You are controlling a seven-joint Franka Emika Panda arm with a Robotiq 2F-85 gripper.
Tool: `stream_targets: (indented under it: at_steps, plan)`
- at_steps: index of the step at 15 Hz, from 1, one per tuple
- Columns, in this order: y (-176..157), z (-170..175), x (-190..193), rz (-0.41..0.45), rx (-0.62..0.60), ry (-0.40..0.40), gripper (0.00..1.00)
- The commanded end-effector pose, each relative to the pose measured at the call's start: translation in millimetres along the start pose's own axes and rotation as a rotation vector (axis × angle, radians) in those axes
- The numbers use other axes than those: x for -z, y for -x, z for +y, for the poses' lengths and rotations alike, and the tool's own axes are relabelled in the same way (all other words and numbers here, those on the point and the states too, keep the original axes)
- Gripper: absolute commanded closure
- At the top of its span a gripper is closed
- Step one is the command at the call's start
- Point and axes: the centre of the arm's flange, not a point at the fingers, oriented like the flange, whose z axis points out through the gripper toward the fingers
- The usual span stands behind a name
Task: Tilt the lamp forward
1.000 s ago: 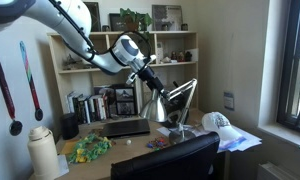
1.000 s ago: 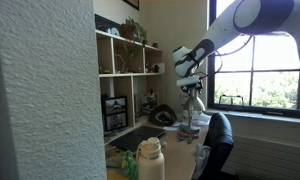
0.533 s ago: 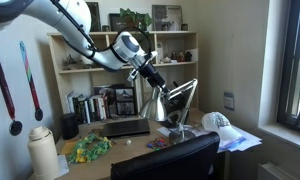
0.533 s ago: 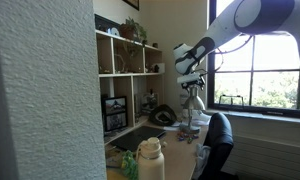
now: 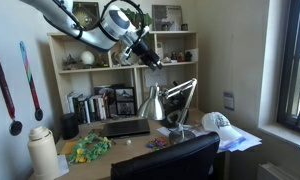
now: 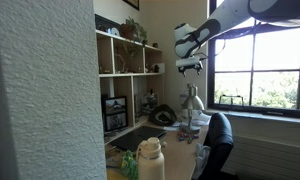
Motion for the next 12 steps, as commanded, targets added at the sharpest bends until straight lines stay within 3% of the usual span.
stream_targets:
  at_steps: [1, 6, 7, 8, 12]
  plan:
    - [-10.5, 16.3, 62.0, 0.05, -0.007, -0.127, 0.0]
    - [-12.4, 35.2, 129.9, 0.142, -0.004, -0.3, 0.0]
    - [-11.5, 36.9, 137.3, 0.169, -0.022, -0.309, 0.0]
    - [-23.5, 24.3, 128.0, 0.148, -0.02, -0.268, 0.0]
    - [-20.5, 28.9, 139.5, 0.166, -0.02, -0.288, 0.0]
